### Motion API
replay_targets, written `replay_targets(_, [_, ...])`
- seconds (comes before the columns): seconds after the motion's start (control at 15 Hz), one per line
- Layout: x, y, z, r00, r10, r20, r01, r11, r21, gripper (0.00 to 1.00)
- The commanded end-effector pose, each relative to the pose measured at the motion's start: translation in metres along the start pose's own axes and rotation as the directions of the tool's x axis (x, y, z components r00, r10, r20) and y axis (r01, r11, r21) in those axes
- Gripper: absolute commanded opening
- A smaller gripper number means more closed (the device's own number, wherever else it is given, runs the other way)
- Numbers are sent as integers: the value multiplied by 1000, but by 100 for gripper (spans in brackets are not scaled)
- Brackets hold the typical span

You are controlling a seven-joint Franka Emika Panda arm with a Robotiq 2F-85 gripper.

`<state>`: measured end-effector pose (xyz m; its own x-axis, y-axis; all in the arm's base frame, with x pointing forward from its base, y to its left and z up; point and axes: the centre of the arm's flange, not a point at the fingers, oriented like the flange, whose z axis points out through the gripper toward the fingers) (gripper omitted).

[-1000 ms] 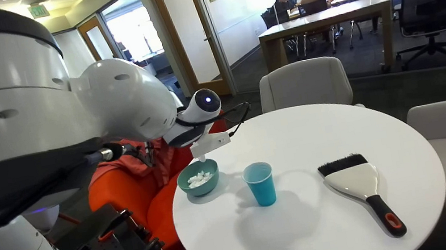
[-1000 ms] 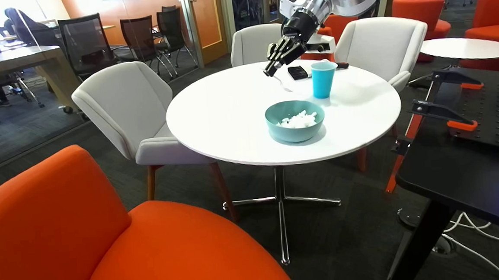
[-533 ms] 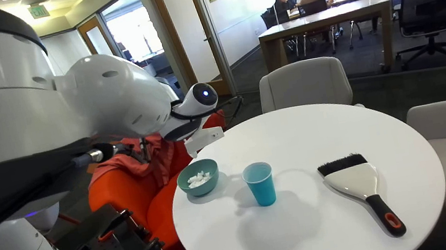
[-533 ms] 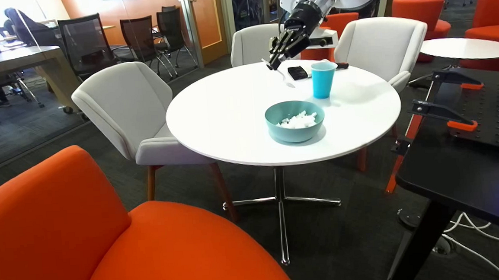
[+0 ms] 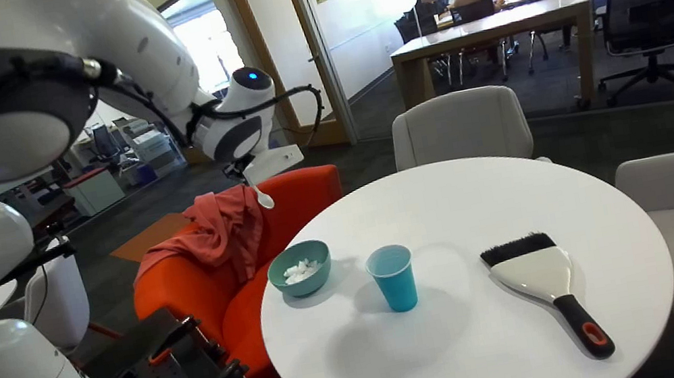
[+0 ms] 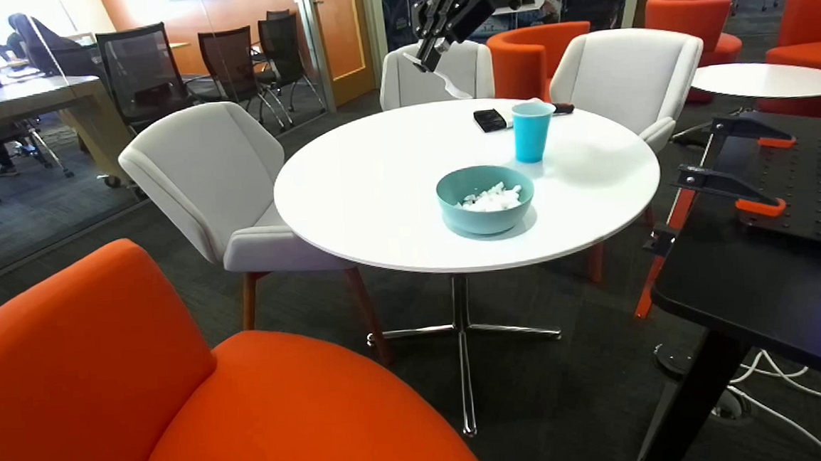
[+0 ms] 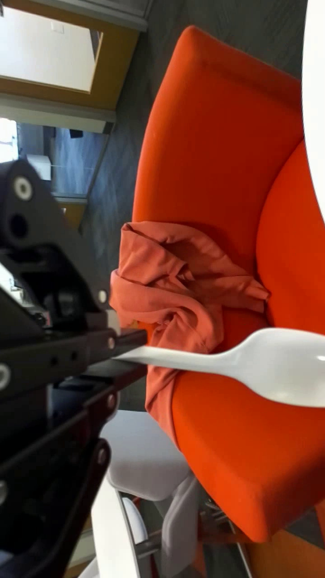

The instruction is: Use the spoon to stir the contents of the bowl

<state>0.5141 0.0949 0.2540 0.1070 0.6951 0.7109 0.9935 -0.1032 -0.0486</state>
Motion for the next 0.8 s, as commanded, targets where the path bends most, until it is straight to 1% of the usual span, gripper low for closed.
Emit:
replay_targets(0.0, [55, -8, 13, 985, -40, 170, 27, 997, 75, 3])
replay_targets(0.13, [71, -17, 27, 969, -69, 239, 37, 990, 137, 3])
replay_targets(0.27, [75, -23, 40, 945, -121, 303, 54, 974, 220, 3])
replay_targets(0.33, [69, -29, 40, 970, -101, 220, 61, 982, 180, 11])
replay_targets(0.4, [72, -31, 43, 962, -114, 246, 64, 977, 204, 11])
replay_targets(0.47, [74, -31, 44, 958, -121, 261, 65, 975, 211, 11])
replay_targets(0.67, [73, -30, 43, 954, -120, 273, 63, 976, 209, 11])
replay_targets(0.73, [72, -29, 43, 955, -118, 274, 61, 976, 208, 3])
